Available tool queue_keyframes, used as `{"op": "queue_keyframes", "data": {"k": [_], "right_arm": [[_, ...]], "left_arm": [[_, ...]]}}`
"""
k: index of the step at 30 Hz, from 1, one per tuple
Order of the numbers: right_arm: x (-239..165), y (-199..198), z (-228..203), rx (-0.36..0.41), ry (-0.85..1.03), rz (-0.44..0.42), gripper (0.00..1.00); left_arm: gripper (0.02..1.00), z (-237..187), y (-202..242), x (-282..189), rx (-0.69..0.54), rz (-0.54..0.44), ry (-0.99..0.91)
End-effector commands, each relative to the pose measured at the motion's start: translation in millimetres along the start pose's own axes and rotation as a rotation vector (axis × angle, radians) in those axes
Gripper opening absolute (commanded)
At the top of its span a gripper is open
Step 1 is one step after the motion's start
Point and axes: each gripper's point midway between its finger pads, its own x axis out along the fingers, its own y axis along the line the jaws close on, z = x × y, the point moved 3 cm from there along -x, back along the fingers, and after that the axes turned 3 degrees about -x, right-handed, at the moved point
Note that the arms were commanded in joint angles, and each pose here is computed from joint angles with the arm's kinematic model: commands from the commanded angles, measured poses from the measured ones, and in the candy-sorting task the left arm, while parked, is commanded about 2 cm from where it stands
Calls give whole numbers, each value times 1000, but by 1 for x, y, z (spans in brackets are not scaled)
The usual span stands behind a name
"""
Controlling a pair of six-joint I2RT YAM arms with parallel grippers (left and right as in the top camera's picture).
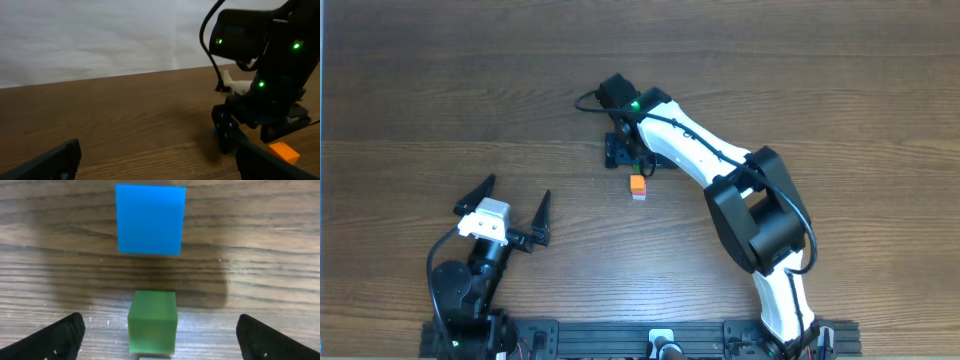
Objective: Stack Cubes
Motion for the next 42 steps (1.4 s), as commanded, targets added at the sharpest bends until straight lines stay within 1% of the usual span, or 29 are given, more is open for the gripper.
{"op": "queue_keyframes", "data": {"k": [1, 3, 4, 7, 8, 10, 12, 15, 20, 22, 23, 29, 34, 36, 40, 42], "right_arm": [[1, 4, 6, -11, -11, 9, 877], [1, 4, 6, -11, -10, 9, 801], [1, 4, 6, -11, -10, 9, 744], [1, 4, 6, -11, -11, 9, 641], [1, 4, 6, -11, -10, 9, 586], [1, 4, 6, -11, -12, 11, 522], [1, 5, 6, -13, -12, 14, 496], [1, 6, 6, -12, -9, 17, 413], [1, 6, 6, -12, -9, 18, 360], [1, 6, 6, -12, -9, 18, 323], [1, 6, 6, -12, -8, 20, 283], [1, 8, 7, -13, -11, 29, 198], [-1, 8, 9, -12, -18, 32, 47], [-5, 8, 11, -9, -28, 38, 9], [-25, 10, 20, -27, -72, 57, 12], [-36, 7, 22, -25, -94, 44, 12]], "left_arm": [[1000, -1, 0, 0, 14, -3, -1], [998, -1, 0, 0, 14, -3, -1], [1000, -1, 0, 0, 14, -3, -1], [998, -1, 0, 0, 14, -3, -1], [1000, -1, 0, 0, 14, -3, -1], [1000, -1, 0, 0, 14, -3, -1], [1000, -1, 0, 0, 14, -3, -1], [998, -1, 0, 0, 14, -3, -1], [1000, -1, 0, 0, 14, -4, -1], [1000, -1, 0, 0, 14, -4, -1], [1000, -1, 0, 0, 14, -3, -1], [1000, -1, 0, 0, 14, -4, -1], [1000, -1, 0, 0, 14, -3, -1], [1000, -1, 0, 0, 14, -3, -1], [1000, -1, 0, 0, 14, -3, -1], [998, -1, 0, 0, 14, -4, -1]]}}
